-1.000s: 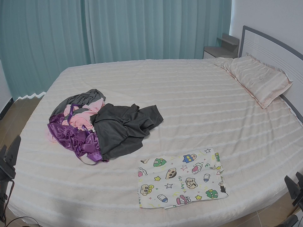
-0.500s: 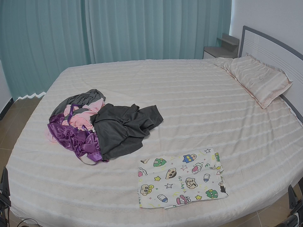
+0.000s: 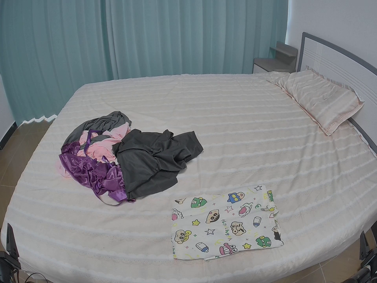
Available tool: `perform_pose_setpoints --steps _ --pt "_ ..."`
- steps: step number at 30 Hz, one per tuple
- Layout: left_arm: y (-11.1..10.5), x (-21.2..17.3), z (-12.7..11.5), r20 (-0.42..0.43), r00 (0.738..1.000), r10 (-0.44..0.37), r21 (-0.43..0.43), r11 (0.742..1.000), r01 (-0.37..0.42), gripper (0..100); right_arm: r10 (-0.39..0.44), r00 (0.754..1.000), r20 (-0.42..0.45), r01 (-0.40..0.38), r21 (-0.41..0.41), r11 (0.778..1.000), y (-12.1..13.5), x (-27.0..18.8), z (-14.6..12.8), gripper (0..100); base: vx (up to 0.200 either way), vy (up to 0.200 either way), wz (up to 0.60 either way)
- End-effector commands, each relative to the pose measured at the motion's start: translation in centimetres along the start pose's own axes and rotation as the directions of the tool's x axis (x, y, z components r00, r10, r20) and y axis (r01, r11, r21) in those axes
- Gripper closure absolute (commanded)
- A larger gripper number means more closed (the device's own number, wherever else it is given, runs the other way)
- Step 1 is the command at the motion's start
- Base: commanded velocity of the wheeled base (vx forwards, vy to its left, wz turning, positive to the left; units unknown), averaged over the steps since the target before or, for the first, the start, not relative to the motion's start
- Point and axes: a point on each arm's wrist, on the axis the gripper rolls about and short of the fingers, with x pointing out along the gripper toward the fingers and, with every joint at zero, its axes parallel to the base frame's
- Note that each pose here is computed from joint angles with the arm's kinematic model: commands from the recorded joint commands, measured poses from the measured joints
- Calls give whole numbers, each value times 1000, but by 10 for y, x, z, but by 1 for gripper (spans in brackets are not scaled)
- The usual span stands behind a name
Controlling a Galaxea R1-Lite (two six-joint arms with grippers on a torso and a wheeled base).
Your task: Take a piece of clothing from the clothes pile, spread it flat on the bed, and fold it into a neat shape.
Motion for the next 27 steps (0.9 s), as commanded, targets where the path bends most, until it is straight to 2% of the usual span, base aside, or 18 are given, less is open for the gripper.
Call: perform_pose_setpoints --steps 1,3,4,6,12,21,23,27 --pt "0 1 -15 -19 1000 -9 13 1000 9 0 135 989 68 -135 -8 991 1 -2 -5 0 0 0 0" --pt "-1 3 -21 -33 999 -16 22 1000 17 0 164 982 94 -164 -8 986 3 0 -6 0 0 0 0" --pt "-2 3 -21 -14 999 -34 9 999 34 0 180 974 140 -181 -2 983 4 3 -6 0 0 0 0" --pt "-2 4 -20 2 998 -59 1 998 59 0 188 966 178 -192 0 981 5 4 -6 0 0 0 0" --pt "-4 3 -20 -2 994 -110 2 994 110 0 235 955 182 -237 -10 971 6 4 -6 0 0 0 0" --pt "-7 3 -21 -15 966 -257 -5 966 257 0 339 923 185 -345 2 939 8 4 -6 0 0 0 0" --pt "-8 3 -21 -18 958 -285 -7 959 285 0 334 932 143 -337 -1 942 9 6 -13 0 0 0 0" --pt "-9 2 -21 -20 940 -340 -7 940 340 0 333 933 138 -336 1 942 9 6 -13 0 0 0 0"
